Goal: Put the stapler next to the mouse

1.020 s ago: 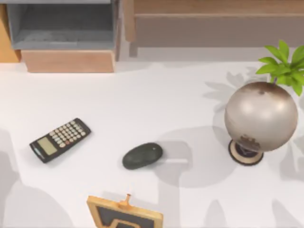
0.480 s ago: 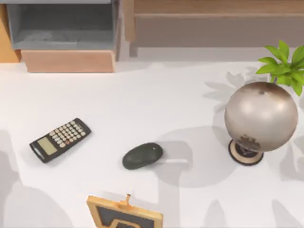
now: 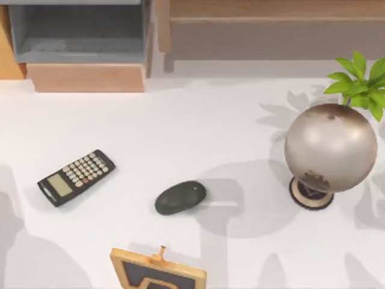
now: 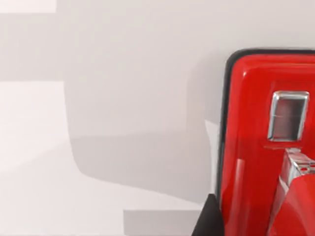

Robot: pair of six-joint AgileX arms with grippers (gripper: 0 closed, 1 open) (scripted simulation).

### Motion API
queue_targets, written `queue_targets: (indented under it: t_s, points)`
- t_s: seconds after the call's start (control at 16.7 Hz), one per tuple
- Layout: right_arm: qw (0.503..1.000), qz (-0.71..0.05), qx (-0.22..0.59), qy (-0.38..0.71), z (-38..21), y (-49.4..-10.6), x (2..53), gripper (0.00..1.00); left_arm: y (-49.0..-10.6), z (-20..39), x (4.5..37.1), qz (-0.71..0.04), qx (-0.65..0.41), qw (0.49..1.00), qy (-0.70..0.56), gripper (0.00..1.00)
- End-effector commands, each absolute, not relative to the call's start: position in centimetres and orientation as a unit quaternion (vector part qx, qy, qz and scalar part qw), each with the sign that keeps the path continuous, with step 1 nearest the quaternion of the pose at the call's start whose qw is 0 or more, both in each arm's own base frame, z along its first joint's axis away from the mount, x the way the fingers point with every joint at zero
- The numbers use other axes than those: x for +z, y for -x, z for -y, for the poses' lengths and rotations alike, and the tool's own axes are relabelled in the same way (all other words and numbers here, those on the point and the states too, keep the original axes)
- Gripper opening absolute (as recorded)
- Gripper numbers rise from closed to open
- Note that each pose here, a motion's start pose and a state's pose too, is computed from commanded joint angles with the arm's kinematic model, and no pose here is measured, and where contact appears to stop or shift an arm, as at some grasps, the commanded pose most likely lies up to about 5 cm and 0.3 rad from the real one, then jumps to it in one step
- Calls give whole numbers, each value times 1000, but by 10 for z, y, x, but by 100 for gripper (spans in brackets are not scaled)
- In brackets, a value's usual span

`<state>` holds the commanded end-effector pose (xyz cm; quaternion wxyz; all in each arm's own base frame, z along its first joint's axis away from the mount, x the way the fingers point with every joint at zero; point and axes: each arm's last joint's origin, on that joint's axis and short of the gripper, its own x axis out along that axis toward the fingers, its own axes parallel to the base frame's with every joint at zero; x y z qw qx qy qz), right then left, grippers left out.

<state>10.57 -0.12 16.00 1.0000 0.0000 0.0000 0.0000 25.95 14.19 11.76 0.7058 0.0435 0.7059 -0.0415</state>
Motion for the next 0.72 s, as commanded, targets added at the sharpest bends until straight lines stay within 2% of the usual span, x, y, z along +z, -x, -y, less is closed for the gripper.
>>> queue_targets:
  t_s: [0.72]
  points:
    - [1000, 0, 0, 0, 1, -106, 160, 100, -260, -142, 128, -705, -42, 706, -44, 0]
